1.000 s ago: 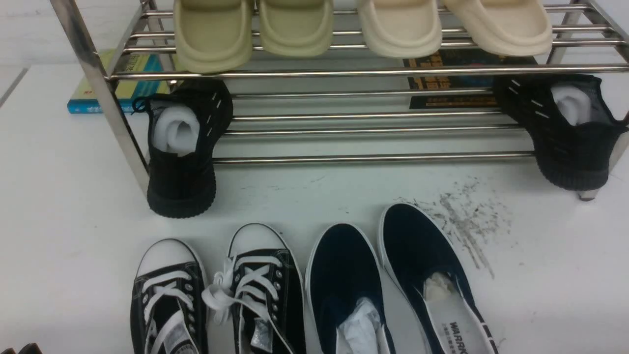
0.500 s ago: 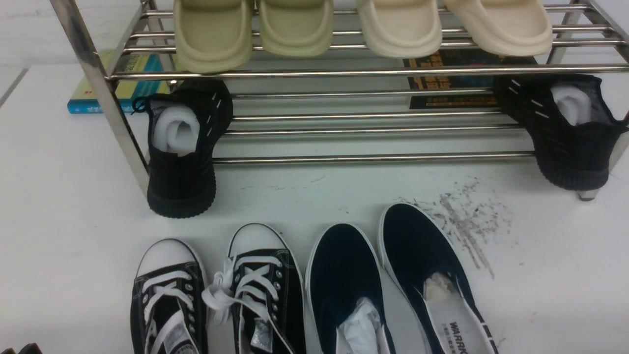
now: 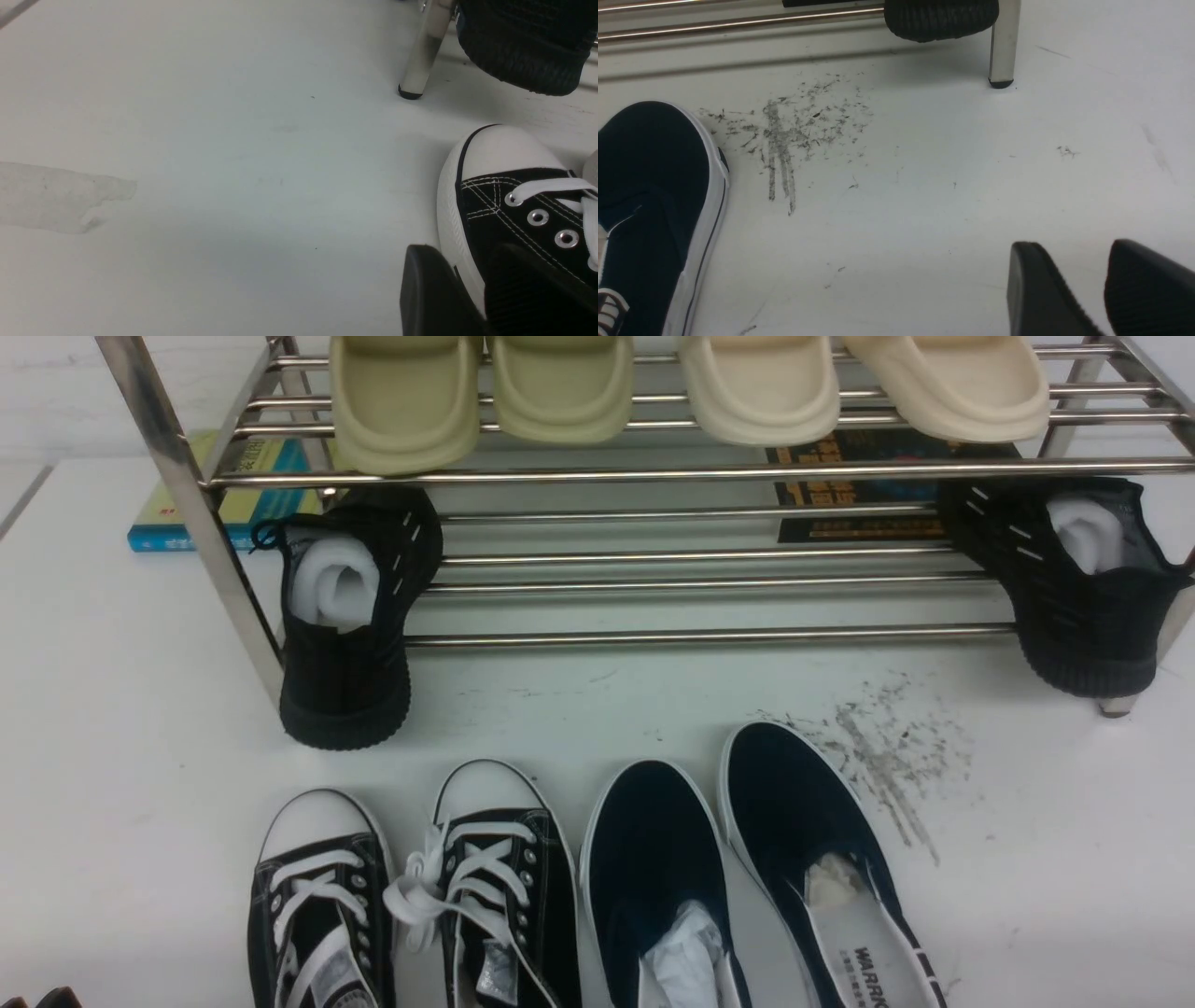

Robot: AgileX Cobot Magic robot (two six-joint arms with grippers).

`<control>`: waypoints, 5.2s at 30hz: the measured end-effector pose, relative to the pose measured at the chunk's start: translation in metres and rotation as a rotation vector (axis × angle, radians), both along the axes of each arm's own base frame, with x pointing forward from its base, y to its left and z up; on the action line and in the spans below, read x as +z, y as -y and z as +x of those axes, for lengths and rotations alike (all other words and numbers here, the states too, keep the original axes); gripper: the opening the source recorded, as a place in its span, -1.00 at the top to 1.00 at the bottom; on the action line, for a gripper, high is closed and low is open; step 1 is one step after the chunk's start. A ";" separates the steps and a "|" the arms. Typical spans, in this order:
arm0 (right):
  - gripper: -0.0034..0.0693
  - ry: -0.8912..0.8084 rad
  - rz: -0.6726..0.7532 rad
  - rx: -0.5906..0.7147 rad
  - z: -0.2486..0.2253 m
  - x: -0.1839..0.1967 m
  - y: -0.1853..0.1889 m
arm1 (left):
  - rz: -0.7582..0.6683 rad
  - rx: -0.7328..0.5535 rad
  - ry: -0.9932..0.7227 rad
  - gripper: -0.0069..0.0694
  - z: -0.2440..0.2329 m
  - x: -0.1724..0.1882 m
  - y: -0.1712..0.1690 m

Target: Take the shoes off the shelf with your hand on the white table.

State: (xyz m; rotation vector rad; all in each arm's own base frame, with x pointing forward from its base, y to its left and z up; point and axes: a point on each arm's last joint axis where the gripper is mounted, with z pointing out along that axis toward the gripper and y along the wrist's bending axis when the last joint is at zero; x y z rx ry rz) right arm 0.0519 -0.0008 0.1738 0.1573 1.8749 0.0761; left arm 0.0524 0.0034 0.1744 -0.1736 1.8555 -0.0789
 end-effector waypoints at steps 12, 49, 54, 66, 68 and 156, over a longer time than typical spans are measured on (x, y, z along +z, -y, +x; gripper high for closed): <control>0.25 0.017 0.116 -0.004 0.000 0.001 -0.003 | 0.000 0.000 0.000 0.24 0.000 0.000 0.000; 0.90 -0.241 0.180 0.252 0.070 0.131 -0.023 | -0.003 0.000 0.000 0.19 0.000 0.000 0.000; 0.89 -0.606 0.161 0.277 0.119 0.122 -0.021 | -0.003 0.000 0.000 0.19 0.000 0.000 0.000; 0.46 -0.638 0.062 0.278 0.226 0.117 -0.010 | -0.006 0.001 0.000 0.19 0.000 0.000 0.000; 0.31 -0.562 -0.003 0.275 0.237 0.122 -0.007 | -0.007 0.001 0.000 0.19 0.000 0.000 0.000; 0.88 -0.903 -0.025 0.337 0.140 0.156 -0.010 | -0.007 0.001 0.000 0.19 0.000 0.000 0.000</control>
